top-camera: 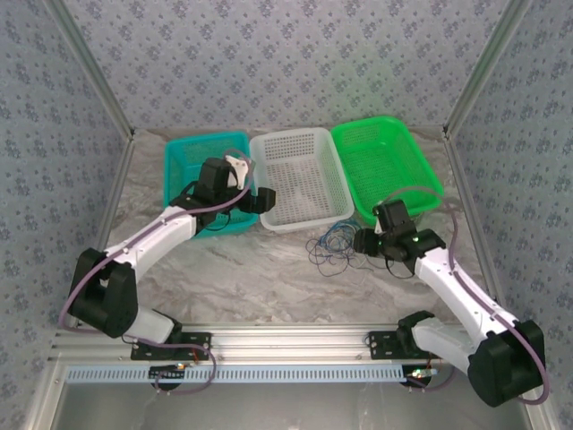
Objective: Untangle the cables
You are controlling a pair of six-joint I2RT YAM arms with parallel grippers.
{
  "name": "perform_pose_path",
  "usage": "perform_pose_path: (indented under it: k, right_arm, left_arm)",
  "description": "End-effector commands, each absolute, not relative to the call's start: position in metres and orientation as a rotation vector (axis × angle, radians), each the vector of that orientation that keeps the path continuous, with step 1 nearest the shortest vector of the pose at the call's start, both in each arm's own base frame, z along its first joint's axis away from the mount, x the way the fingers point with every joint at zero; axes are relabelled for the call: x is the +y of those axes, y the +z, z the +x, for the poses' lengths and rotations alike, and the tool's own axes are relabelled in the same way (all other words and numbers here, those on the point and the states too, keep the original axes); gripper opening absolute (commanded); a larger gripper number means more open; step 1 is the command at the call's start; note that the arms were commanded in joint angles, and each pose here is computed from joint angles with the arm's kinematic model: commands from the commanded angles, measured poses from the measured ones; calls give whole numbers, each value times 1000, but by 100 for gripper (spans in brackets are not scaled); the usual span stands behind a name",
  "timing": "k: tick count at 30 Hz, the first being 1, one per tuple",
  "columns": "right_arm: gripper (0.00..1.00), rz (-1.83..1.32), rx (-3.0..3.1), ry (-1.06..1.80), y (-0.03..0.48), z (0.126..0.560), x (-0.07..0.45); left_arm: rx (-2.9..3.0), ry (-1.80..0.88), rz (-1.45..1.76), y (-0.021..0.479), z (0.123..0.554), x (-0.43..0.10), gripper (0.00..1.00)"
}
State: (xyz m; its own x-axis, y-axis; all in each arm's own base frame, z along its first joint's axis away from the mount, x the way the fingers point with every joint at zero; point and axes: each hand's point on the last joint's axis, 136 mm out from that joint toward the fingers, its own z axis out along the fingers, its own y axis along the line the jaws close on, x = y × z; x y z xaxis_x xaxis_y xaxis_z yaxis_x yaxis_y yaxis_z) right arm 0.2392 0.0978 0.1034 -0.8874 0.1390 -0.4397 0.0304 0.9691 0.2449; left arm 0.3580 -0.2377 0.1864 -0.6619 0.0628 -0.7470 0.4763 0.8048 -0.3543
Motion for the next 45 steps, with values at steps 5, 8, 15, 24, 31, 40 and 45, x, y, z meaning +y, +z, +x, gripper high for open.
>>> perform_pose_path:
  k: [5, 8, 15, 24, 31, 40, 45]
  right_arm:
    - [52, 113, 2753, 157, 65, 229, 92]
    - [51, 88, 2776, 108, 58, 230, 91]
    - [50, 92, 2695, 69, 55, 247, 91]
    - [34, 49, 2699, 53, 41, 255, 96]
    - [9, -62, 2558, 107, 79, 252, 115]
    - [1, -171, 2413, 225, 144, 231, 128]
    - [1, -312, 2357, 350, 172, 232, 154]
  left_arm:
    - [2095, -766, 426, 234, 345, -250, 100]
    - [2080, -760, 398, 237, 339, -245, 99]
    - [2068, -760, 333, 237, 329, -234, 99]
    - [2051, -768, 301, 238, 319, -229, 99]
    - [2052, -773, 317, 237, 313, -232, 100]
    - [2021, -806, 474, 239, 296, -263, 99]
    - [2002, -887, 631, 232, 275, -302, 99]
